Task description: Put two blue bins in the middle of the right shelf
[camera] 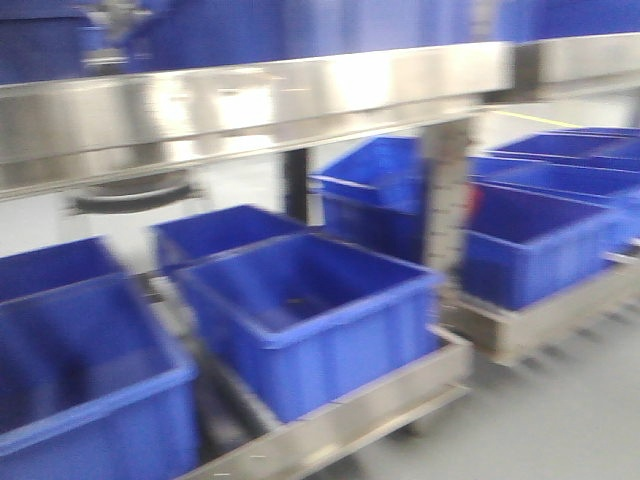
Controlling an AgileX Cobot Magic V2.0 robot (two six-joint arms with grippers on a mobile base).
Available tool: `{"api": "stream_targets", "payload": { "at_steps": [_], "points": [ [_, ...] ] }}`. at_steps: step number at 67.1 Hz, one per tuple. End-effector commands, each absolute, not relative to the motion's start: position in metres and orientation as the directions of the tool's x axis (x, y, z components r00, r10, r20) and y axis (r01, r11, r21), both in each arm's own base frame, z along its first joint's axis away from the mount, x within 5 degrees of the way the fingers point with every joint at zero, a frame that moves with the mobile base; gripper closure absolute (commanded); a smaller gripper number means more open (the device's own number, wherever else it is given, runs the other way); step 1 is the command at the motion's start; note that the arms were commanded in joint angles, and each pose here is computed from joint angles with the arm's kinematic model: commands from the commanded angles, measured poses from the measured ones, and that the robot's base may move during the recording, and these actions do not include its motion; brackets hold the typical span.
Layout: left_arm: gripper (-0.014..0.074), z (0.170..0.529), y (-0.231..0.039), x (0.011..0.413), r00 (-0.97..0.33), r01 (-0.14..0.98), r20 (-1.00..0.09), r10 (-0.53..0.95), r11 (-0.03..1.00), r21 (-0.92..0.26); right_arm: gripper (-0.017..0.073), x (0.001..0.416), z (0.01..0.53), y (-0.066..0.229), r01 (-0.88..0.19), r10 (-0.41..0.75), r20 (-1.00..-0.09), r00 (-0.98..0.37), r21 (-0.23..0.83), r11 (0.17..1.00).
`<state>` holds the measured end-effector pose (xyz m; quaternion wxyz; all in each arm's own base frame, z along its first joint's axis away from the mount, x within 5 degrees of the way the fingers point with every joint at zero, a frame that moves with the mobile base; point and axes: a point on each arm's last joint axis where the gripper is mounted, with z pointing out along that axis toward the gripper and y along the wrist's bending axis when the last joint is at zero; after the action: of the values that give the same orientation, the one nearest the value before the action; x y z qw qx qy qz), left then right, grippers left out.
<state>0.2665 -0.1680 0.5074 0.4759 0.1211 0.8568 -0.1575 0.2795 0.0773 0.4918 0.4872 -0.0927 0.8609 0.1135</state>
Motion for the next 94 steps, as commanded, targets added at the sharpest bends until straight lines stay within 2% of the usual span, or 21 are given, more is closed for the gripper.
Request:
{"api": "stream_targets", "payload": {
  "at_steps": [1, 94],
  "points": [
    [0.0704, 0.5285, -0.1669, 0.2572, -0.419, 0.413, -0.908, 0.006, 0.892, -0.185, 0.0712, 0.2792, 0.5069, 0.0738, -0.267, -0.039, -0.917, -0.397, 0.075, 0.961],
    [0.0704, 0.5285, -0.1669, 0.2572, -0.419, 0.413, -0.908, 0.006, 0.892, -0.185, 0.0712, 0.2792, 0.5069, 0.0738, -0.267, -0.039, -0.917, -0.397, 0.075, 0.961]
  ]
}}
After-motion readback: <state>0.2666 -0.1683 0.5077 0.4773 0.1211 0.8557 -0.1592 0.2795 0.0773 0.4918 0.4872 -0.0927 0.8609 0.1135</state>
